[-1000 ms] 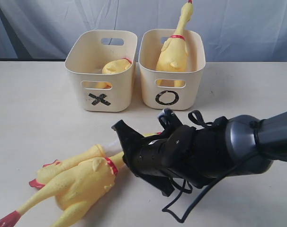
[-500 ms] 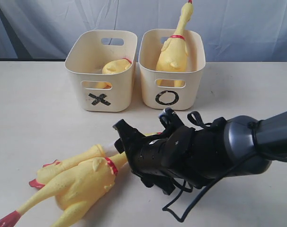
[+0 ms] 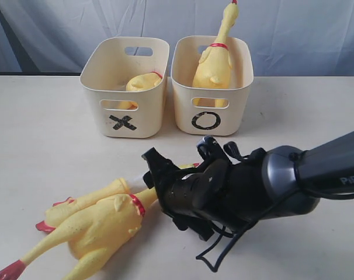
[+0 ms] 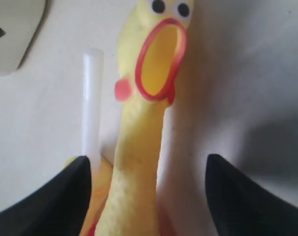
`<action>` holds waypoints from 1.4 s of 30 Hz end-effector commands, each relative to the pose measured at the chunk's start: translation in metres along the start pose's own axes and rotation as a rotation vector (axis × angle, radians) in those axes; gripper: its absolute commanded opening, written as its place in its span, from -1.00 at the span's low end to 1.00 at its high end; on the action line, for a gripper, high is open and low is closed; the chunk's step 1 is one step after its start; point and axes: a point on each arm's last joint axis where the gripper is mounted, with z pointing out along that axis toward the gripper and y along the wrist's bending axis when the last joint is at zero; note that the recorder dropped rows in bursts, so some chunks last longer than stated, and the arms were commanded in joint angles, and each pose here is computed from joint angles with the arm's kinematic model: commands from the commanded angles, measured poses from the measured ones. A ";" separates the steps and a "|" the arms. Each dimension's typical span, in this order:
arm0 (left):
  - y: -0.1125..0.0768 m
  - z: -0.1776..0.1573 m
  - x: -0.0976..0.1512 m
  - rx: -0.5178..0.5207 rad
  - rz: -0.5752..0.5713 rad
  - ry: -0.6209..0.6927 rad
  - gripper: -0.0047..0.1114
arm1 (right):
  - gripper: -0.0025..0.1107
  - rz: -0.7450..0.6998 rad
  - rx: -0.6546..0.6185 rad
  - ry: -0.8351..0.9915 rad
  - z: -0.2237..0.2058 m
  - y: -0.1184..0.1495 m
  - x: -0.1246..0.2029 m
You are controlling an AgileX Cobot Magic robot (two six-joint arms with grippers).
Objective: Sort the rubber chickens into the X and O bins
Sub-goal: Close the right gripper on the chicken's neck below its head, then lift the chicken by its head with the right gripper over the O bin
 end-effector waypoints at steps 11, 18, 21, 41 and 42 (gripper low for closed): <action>0.000 -0.001 0.001 -0.005 -0.005 -0.005 0.25 | 0.01 -0.026 0.005 0.020 0.020 0.007 0.007; 0.000 -0.001 0.001 -0.005 -0.005 -0.005 0.25 | -0.68 -0.025 0.007 0.020 0.021 0.006 0.007; 0.000 -0.001 0.001 -0.005 -0.005 -0.005 0.25 | -0.89 -0.025 0.007 0.020 0.021 0.006 0.007; 0.000 -0.001 0.001 -0.006 -0.004 -0.003 0.25 | -0.97 -0.125 -0.101 0.049 -0.007 0.030 0.006; 0.000 -0.001 0.001 -0.006 -0.004 -0.003 0.25 | -0.97 -0.123 -0.111 0.049 -0.010 0.032 0.005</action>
